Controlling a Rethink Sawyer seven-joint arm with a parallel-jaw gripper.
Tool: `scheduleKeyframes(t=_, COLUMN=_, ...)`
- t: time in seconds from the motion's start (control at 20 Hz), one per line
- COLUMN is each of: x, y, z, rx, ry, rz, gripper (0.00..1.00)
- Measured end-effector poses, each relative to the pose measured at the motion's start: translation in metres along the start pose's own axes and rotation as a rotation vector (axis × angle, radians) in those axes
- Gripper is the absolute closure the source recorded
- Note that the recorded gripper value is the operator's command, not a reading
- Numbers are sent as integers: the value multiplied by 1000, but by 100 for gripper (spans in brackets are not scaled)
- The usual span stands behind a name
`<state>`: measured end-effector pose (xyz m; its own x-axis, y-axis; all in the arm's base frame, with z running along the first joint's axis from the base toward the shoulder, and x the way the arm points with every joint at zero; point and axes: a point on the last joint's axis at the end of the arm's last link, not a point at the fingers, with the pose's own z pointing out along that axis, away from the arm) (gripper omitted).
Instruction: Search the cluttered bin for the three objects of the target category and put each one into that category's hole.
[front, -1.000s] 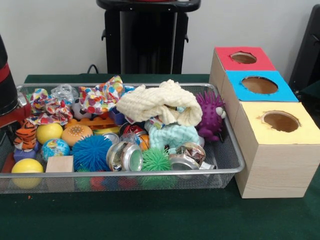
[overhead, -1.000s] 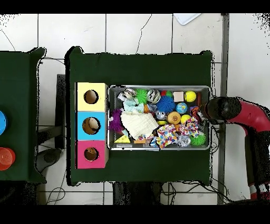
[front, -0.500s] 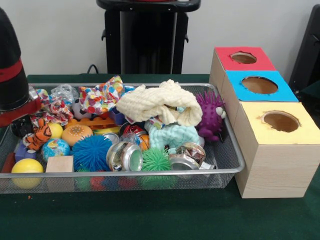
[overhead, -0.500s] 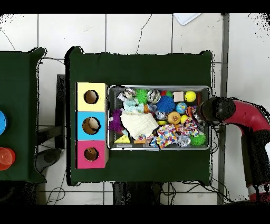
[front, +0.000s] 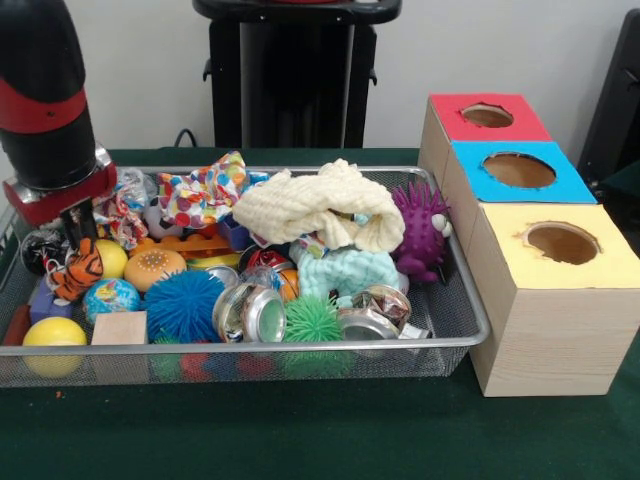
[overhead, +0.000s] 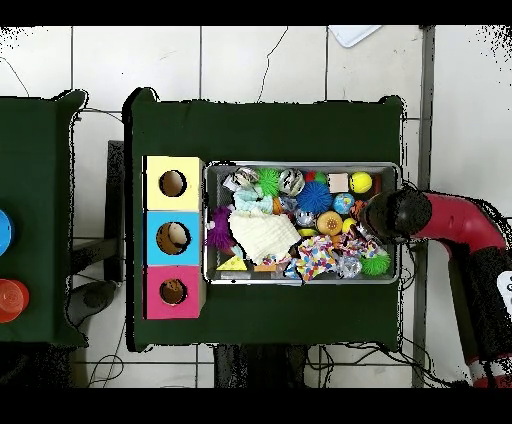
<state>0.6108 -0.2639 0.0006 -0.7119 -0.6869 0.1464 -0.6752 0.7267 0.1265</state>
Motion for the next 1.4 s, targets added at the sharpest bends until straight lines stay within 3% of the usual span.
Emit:
scheduleKeyframes(t=0.5, x=-8, y=32, z=-20, rx=23, ry=24, rz=-60, gripper=100)
scheduleKeyframes(t=0.55, x=-8, y=32, z=-22, rx=28, ry=24, rz=-62, gripper=0)
scheduleKeyframes(t=0.8, x=-7, y=29, z=-23, rx=45, ry=11, rz=-59, gripper=0)
scheduleKeyframes(t=1.0, x=-3, y=20, z=-22, rx=85, ry=-27, rz=-44, gripper=0)
scheduleKeyframes(t=1.4, x=-8, y=15, z=-29, rx=88, ry=-55, rz=-27, gripper=0)
